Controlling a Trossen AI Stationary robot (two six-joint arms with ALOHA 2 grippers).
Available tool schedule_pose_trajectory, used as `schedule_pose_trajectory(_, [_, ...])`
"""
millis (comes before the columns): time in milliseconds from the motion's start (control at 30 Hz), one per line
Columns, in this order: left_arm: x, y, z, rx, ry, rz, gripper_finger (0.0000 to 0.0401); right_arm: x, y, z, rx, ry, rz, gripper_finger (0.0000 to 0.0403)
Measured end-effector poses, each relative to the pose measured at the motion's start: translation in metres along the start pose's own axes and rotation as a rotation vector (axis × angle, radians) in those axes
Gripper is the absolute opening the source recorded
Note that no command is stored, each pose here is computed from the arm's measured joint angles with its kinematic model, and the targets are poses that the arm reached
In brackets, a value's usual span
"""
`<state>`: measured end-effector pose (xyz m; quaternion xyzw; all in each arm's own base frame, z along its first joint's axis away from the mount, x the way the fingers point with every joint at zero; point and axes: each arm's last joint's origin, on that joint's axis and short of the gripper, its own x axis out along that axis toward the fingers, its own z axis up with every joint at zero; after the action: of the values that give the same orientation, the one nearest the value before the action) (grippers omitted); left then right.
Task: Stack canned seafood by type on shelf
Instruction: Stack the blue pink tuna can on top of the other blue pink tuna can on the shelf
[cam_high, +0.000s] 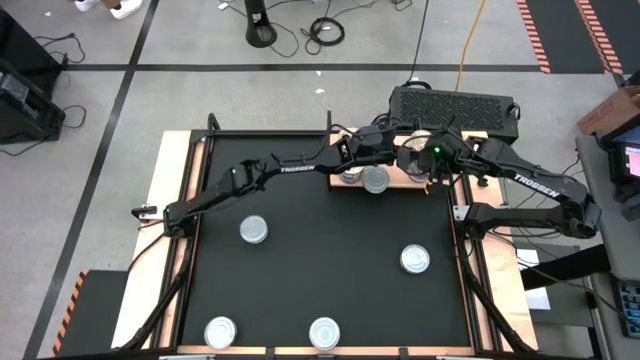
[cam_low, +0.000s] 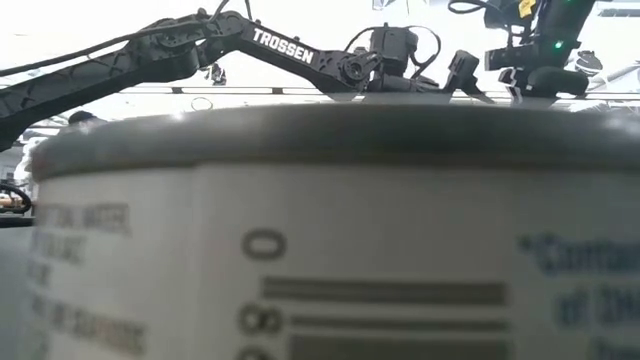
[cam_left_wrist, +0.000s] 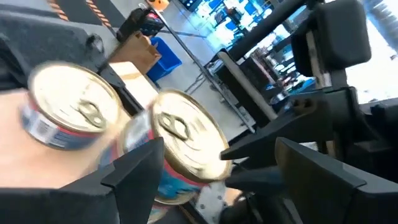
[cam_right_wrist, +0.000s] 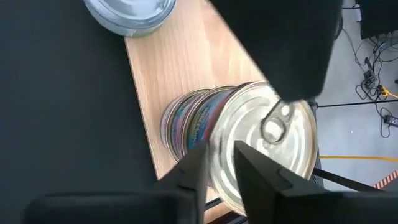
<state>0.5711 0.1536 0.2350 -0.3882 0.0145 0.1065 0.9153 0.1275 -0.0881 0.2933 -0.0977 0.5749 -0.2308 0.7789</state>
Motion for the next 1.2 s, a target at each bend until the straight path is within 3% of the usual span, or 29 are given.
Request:
schedule_pose_trajectory(267, [-0.019,-0.018,0.03,0.184,0.011,0.057,0.0306,-0.013,-0.001,-0.008,0.024,-0.068,-0.027,0.0143])
schedule_pose_trajectory(500, [-0.054,-0.033,0.077,0.445,-0.015,0.269,0.0306,-0.027,0.003,-0.018,0.051,-0.156,0.034,0.0155])
schedule_pose_trajectory(633, [-0.086,-0.05,0.109,0.605,-0.023,0.398,0.0306,-0.026,0.003,-0.018,0.025,-0.153,0.052,0.0155])
schedule_pose_trajectory(767, [-0.124,-0.051,0.146,0.732,0.013,0.56,0.0306,-0.024,0.004,-0.015,0.007,-0.156,0.073,0.0155])
schedule_pose_trajectory(867, [-0.152,-0.039,0.177,0.776,0.018,0.612,0.0306,-0.022,0.004,-0.013,0.019,-0.154,0.08,0.0155])
schedule_pose_trajectory(967, [-0.18,-0.009,0.206,0.779,0.056,0.599,0.0306,-0.021,0.006,-0.01,0.038,-0.154,0.086,0.0155])
schedule_pose_trajectory(1100, [-0.214,0.035,0.23,0.743,0.076,0.49,0.0306,-0.019,0.012,-0.004,0.071,-0.147,0.11,0.0155])
schedule_pose_trajectory(1200, [-0.23,0.055,0.232,0.73,0.085,0.382,0.0306,-0.016,0.016,0.002,0.069,-0.122,0.083,0.0155])
